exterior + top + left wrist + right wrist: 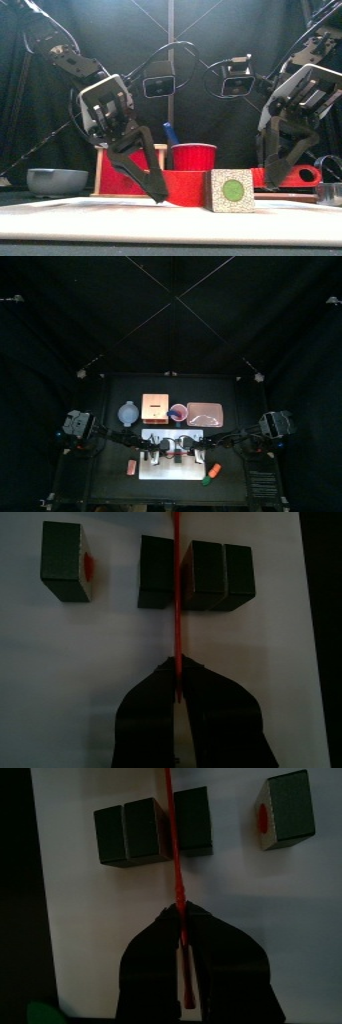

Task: Place sushi on board then cut the sushi with the knife then place the pieces on the plate
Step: Cut the sushi into 4 pieces

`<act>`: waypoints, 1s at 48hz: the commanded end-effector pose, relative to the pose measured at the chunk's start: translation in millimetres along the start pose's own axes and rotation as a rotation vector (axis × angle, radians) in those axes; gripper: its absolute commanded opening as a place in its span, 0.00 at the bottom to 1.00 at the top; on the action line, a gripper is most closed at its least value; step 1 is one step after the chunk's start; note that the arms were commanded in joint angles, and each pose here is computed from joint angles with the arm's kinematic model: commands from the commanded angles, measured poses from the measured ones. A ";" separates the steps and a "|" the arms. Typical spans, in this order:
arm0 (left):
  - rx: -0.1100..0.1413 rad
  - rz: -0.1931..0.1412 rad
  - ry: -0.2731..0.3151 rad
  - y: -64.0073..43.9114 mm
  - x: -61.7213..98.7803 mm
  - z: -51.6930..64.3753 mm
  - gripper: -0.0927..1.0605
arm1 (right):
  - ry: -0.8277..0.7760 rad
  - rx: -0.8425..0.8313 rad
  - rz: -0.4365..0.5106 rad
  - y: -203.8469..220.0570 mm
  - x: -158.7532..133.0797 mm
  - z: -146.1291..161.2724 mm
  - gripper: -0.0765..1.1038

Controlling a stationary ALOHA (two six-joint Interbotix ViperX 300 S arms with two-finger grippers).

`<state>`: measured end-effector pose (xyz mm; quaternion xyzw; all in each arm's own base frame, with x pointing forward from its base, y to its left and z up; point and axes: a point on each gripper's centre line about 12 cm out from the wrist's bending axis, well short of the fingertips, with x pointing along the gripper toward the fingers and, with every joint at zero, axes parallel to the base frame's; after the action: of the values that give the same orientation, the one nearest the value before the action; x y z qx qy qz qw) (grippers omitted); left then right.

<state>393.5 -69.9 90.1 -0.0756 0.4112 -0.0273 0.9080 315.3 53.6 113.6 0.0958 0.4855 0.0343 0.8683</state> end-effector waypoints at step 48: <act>0.044 -0.065 -0.115 -26.8 -39.2 42.8 0.45 | -0.195 -0.030 0.073 21.8 -59.2 38.8 0.31</act>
<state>392.7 -80.0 135.1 -0.0674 0.3776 -0.0529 0.9220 316.1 56.7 171.9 0.0981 0.4184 0.0567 0.9011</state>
